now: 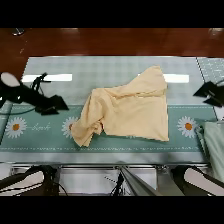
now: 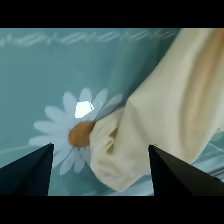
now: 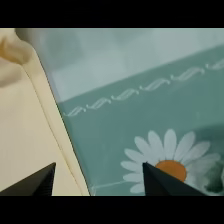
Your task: Fold the shirts.
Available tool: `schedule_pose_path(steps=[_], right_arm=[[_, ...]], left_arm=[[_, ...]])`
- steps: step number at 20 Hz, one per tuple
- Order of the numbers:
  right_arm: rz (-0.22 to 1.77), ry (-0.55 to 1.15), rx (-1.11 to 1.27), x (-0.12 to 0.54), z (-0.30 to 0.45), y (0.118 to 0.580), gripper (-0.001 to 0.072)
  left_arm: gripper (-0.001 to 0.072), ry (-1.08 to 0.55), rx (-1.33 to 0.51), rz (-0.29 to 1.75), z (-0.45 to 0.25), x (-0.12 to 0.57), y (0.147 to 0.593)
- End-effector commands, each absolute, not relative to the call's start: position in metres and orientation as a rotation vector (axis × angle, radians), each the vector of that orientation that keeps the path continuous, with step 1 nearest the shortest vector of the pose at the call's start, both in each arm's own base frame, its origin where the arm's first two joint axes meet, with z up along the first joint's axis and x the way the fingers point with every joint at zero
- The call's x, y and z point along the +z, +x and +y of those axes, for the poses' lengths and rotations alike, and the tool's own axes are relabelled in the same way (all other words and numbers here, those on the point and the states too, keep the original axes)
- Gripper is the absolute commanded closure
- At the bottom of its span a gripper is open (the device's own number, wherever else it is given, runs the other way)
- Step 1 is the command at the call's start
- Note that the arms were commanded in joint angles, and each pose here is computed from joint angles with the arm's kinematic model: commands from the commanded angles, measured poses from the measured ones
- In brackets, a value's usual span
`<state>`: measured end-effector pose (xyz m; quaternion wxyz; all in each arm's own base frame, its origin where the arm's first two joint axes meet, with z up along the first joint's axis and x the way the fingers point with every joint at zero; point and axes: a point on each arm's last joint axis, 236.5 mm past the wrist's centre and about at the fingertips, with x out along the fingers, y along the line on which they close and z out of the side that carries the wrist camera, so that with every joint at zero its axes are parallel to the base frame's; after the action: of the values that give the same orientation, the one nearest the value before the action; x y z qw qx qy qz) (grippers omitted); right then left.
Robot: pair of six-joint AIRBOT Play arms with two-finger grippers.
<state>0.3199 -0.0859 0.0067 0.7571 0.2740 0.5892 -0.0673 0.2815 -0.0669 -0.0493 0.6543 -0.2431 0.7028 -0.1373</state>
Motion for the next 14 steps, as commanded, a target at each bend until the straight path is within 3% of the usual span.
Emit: schedule_pose_path(steps=[1, 5, 11, 12, 13, 14], right_arm=[[1.22, 0.756, -0.141, -0.036, -0.052, 0.272, 0.0095], [1.211, 0.847, 0.013, -0.045, 0.002, 0.246, 0.0095], [1.245, 0.836, 0.024, -0.048, 0.008, 0.235, 0.0095], [1.264, 0.832, 0.031, -0.049, 0.009, 0.231, 0.0095], [1.281, 0.828, 0.036, -0.05, 0.011, 0.227, 0.0095], [1.295, 0.824, 0.039, -0.051, 0.011, 0.224, 0.0095]], left_arm=[[0.0005, -0.819, -0.377, 1.588, -0.081, -0.071, 0.234], [0.0006, -0.884, -0.445, 1.596, -0.099, -0.084, 0.211], [0.0009, -0.83, -0.438, 1.531, -0.126, -0.1, 0.224], [0.0127, -0.815, -0.44, 1.514, -0.133, -0.102, 0.228], [0.0469, -0.801, -0.441, 1.498, -0.139, -0.103, 0.233], [0.0678, -0.782, -0.45, 1.485, -0.144, -0.103, 0.235]])
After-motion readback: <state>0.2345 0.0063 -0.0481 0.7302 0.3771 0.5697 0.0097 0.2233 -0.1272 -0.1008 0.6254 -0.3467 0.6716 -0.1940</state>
